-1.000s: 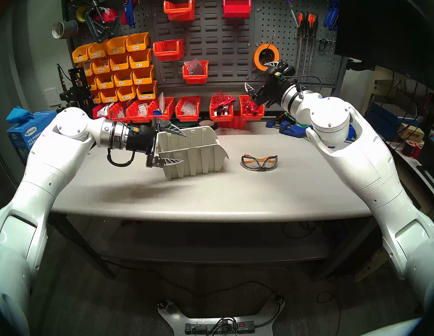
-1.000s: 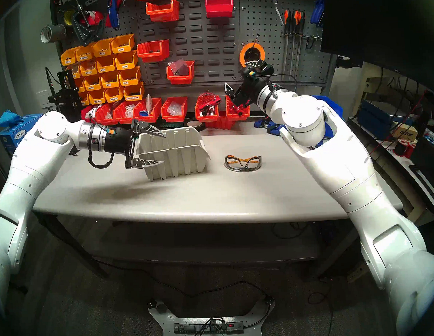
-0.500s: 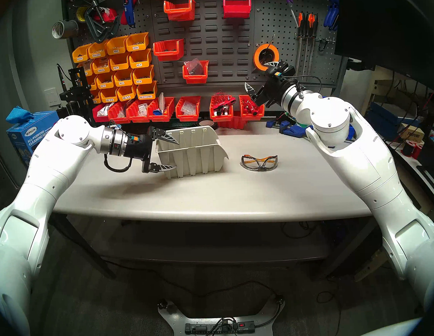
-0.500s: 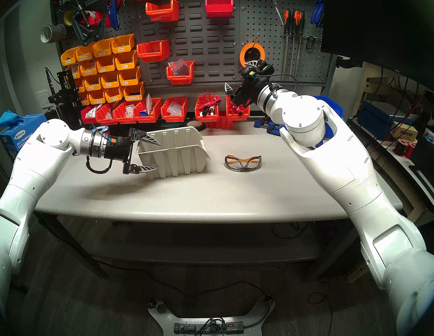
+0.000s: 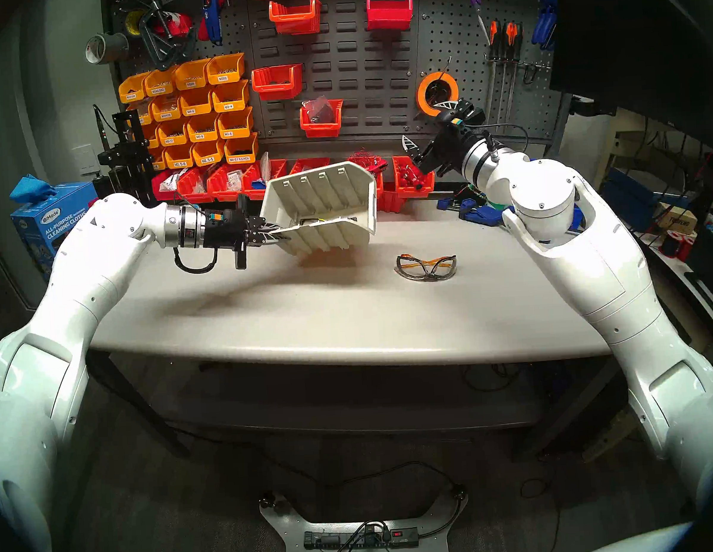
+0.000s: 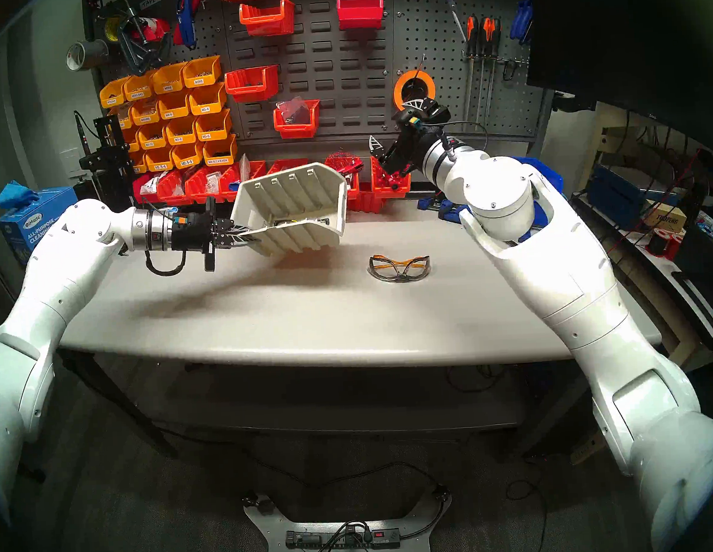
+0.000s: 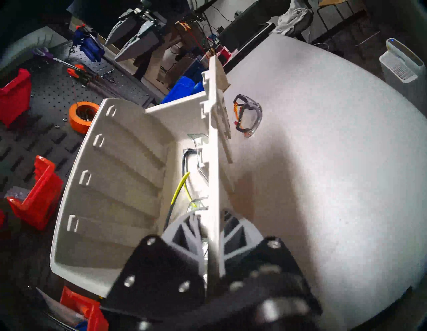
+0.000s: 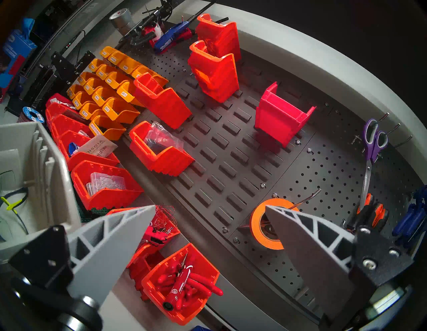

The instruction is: Take out tools from the storage box

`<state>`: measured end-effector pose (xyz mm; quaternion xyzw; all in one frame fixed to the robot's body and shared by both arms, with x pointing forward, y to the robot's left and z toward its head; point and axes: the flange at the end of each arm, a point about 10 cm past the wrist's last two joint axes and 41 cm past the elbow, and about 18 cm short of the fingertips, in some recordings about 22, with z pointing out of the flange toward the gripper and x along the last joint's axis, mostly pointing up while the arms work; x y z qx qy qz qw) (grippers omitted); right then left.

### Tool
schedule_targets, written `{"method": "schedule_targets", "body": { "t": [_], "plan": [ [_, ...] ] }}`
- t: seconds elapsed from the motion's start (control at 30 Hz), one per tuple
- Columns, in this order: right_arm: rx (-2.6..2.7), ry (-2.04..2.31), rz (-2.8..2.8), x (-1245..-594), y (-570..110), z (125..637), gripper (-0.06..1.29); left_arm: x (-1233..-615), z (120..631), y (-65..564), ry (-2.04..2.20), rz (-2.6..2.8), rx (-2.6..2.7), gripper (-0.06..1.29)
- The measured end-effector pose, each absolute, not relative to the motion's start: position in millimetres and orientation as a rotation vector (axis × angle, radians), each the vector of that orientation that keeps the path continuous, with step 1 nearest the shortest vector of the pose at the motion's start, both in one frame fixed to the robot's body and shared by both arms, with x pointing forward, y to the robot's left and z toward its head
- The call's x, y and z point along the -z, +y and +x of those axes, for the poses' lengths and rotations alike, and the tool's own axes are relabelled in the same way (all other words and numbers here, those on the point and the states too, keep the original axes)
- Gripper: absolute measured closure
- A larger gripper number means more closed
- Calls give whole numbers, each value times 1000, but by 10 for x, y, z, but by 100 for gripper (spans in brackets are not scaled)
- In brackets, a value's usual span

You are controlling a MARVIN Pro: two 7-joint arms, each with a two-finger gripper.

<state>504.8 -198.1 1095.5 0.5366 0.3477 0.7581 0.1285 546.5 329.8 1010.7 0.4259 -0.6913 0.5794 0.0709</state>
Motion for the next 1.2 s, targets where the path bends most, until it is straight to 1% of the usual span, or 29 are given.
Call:
{"method": "schedule_targets", "body": {
  "t": [0.1, 0.17, 0.53, 0.8, 1.2],
  "plan": [
    [-2204, 1011, 1560, -10955, -1981, 5048, -1, -10137, 5503, 3323, -2069, 1275, -1785, 116],
    [-2204, 1011, 1560, -10955, -1981, 5048, -1, -10158, 5534, 3336, -2066, 1269, -1814, 120],
    [-2204, 1011, 1561, -10953, -1983, 5049, -1, -10336, 5677, 3332, -2042, 1177, -2022, 120],
    [-2204, 1011, 1560, -10953, -1982, 5049, -1, -10342, 5695, 3218, -2032, 1024, -2172, 120],
    [-2204, 1012, 1560, -10953, -1982, 5049, -1, -10182, 5574, 3154, -2154, 941, -2085, 121]
  ]
}}
